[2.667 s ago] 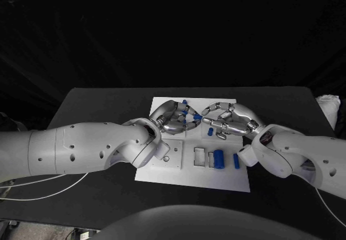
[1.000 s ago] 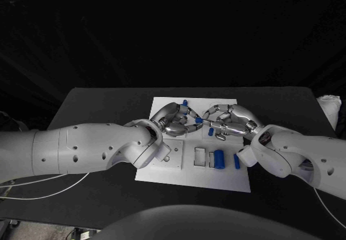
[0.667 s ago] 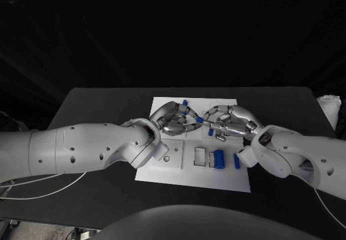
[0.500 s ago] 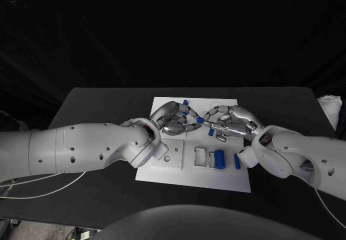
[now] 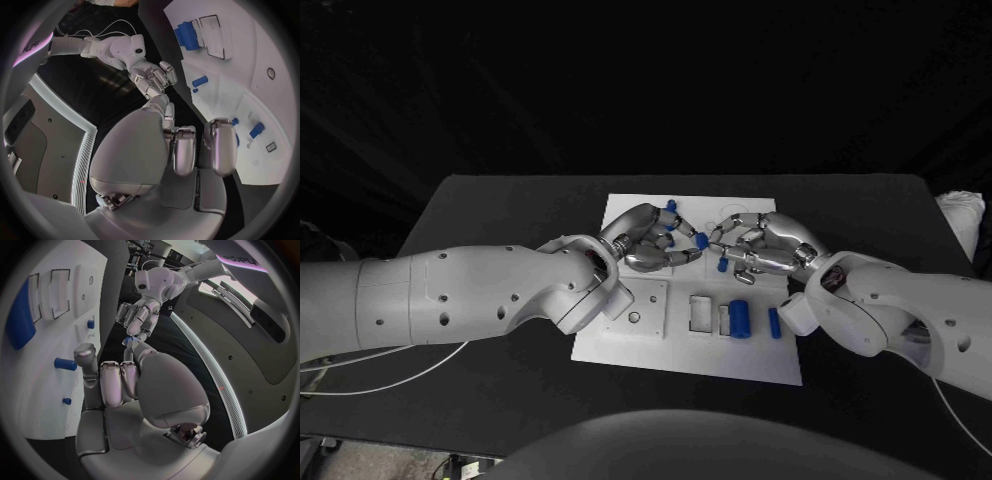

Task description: Assemble the parts on the task board

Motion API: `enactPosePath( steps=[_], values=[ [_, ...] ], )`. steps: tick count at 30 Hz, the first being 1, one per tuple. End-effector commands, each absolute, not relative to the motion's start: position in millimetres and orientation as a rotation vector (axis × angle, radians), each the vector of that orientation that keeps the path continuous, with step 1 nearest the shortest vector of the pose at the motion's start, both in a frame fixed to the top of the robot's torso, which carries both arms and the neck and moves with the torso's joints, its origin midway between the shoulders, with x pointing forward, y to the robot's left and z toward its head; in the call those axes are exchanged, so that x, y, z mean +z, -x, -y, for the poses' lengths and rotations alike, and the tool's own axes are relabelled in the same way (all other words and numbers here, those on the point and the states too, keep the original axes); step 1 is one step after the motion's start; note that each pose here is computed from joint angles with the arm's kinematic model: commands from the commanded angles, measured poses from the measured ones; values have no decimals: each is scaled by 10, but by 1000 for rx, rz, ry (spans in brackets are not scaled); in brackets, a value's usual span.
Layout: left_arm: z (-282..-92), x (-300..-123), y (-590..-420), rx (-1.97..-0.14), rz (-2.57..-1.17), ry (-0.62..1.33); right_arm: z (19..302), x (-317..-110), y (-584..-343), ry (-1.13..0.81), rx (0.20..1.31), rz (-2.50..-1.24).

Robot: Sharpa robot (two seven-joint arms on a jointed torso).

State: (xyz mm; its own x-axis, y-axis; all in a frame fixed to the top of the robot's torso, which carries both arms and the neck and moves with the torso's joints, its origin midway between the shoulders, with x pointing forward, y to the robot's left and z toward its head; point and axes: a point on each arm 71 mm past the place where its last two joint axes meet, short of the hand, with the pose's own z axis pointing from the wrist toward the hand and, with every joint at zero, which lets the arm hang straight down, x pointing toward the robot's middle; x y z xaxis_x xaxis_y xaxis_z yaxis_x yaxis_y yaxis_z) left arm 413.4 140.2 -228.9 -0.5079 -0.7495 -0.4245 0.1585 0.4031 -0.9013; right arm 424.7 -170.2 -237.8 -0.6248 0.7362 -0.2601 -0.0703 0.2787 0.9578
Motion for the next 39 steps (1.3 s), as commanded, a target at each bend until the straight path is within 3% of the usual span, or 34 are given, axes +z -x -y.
enactPosePath(
  steps=[1,21,28,33,39],
  values=[
    [-1381,-2302,-4121,-1258,-1789,488,1697,-2385,-4237,-601,1439,-1842],
    [-1528,-2335,-4211,-1076,-1769,410,1721,-2394,-4237,-603,1439,-1852],
    [-1601,-2310,-4217,-1036,-1735,345,1840,-2389,-4249,-570,1375,-1836],
    [-1612,-2249,-4189,-1026,-1675,236,1969,-2342,-4231,-374,1249,-1823],
    [-1614,-2192,-4150,-1011,-1626,107,2025,-2221,-4145,87,1035,-1770]
  ],
)
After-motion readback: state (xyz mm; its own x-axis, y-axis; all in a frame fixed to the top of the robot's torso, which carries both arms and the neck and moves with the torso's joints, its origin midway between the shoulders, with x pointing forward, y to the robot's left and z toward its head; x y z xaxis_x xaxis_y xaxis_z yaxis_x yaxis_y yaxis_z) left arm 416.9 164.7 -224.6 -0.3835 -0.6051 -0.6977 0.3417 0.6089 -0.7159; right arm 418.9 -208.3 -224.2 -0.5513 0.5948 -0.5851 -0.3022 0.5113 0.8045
